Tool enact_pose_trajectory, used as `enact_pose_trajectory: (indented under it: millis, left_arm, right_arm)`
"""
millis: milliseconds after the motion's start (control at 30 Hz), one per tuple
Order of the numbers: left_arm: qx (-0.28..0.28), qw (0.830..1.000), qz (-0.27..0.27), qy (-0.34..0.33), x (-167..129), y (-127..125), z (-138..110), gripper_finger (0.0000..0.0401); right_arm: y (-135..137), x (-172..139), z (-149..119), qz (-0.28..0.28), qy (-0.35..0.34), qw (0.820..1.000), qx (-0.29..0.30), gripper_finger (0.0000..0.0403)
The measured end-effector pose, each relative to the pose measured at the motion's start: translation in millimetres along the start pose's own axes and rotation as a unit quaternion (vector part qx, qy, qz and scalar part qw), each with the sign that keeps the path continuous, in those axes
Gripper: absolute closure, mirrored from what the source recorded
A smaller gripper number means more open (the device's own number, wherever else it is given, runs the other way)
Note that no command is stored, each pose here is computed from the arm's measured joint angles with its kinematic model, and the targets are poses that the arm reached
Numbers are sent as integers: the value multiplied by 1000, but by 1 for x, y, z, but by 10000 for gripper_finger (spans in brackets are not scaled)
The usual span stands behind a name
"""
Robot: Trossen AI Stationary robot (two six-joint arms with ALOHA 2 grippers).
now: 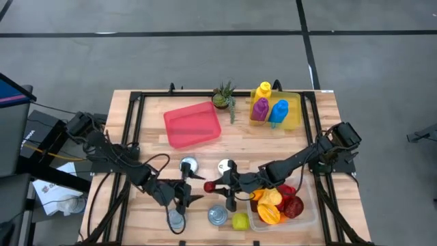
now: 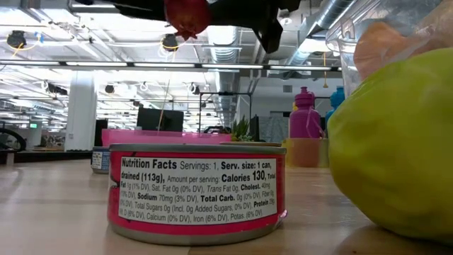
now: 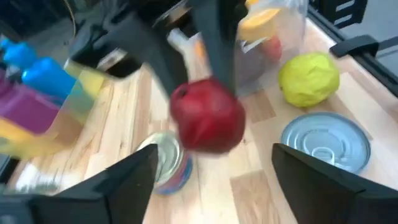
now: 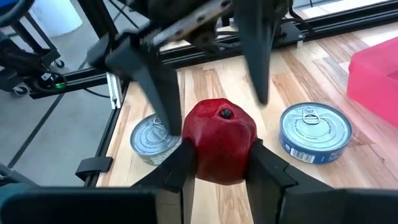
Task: Pick & Place Food Item
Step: Put the pomegranate into the transparent bin
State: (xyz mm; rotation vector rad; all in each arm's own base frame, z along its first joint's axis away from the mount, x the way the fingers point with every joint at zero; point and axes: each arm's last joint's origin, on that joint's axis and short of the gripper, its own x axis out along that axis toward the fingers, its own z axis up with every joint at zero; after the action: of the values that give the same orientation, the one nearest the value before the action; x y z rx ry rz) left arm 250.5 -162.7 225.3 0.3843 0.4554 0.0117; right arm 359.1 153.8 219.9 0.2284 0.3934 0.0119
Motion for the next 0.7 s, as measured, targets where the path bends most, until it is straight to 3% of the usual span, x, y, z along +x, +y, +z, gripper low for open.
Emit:
enact_pose_trajectory:
  millis: [167,333,533,700]
  left_arm:
    - [-55,998,13,-17,-20,16,9,60]
    - [-110,987,26,-111,-39,27,9,54]
    - [-185,954,30,-234,-57,42,-25,66]
    - [-216,949,30,-227,-59,48,-62,79]
  right_arm:
    - [9,-3,0,14,-13,999,-27,307]
    - [19,-8,-1,-9,-39,998,-56,311]
    - [26,-12,-3,-26,-50,995,-77,311]
    - [31,-25,-3,-30,-7,997,-74,311]
